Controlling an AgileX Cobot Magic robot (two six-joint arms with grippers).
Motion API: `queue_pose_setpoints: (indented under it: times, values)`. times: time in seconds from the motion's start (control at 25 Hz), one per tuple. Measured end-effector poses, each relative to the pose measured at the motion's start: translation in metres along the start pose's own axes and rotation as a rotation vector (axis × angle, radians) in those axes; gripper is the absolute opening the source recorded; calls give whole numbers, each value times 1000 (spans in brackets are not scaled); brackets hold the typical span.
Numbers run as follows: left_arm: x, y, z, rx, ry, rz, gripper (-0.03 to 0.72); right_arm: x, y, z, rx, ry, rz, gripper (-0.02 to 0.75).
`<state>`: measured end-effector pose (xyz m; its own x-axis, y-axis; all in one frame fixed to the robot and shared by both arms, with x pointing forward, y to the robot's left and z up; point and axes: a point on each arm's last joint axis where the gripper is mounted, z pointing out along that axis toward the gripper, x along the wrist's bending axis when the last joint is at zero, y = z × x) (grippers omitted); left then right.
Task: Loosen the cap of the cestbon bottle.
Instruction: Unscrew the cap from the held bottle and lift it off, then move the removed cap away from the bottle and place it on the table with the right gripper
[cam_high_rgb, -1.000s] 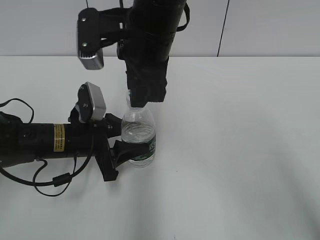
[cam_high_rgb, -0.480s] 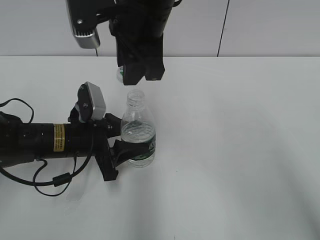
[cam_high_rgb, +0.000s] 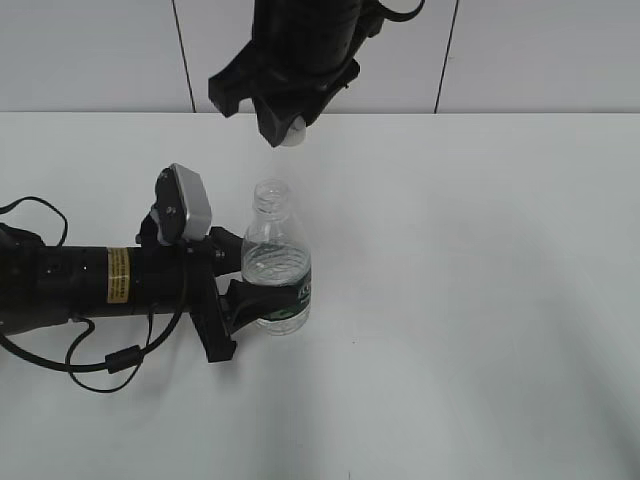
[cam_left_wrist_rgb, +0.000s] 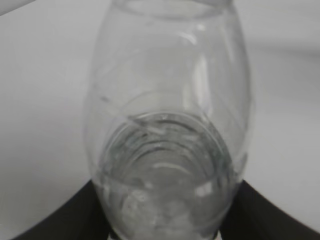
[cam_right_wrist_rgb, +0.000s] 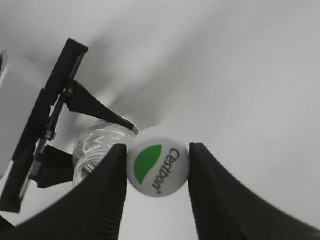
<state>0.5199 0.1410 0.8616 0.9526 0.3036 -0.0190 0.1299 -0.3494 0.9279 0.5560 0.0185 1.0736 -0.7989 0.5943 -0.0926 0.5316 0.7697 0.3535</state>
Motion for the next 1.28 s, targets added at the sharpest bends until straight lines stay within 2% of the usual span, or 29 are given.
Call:
queue_pose_setpoints:
  times: [0.08,0.24,0.44,0.68,0.96,1.12,1.28]
  values:
    - [0,0,0,0,0,0,363,0,0,-1,-2,-5,113,297]
    - [0,0,0,0,0,0,363,-4,-1,-13,-26,-7,217,297]
    - [0,0,0,1,0,0,363,-31,-13,-28,-40,-23,299,297]
    - [0,0,0,1,-1,1,363,-85,-61,-25,60,-72,439,297]
    - [0,0,0,-1,-2,2,363,-124,-132,-25,182,-87,599,297]
    - [0,0,0,-2,-2,2,363,-128,-164,0,225,-47,668,297]
    - [0,0,0,-2,-3,2,363,-117,-183,30,214,-18,698,297]
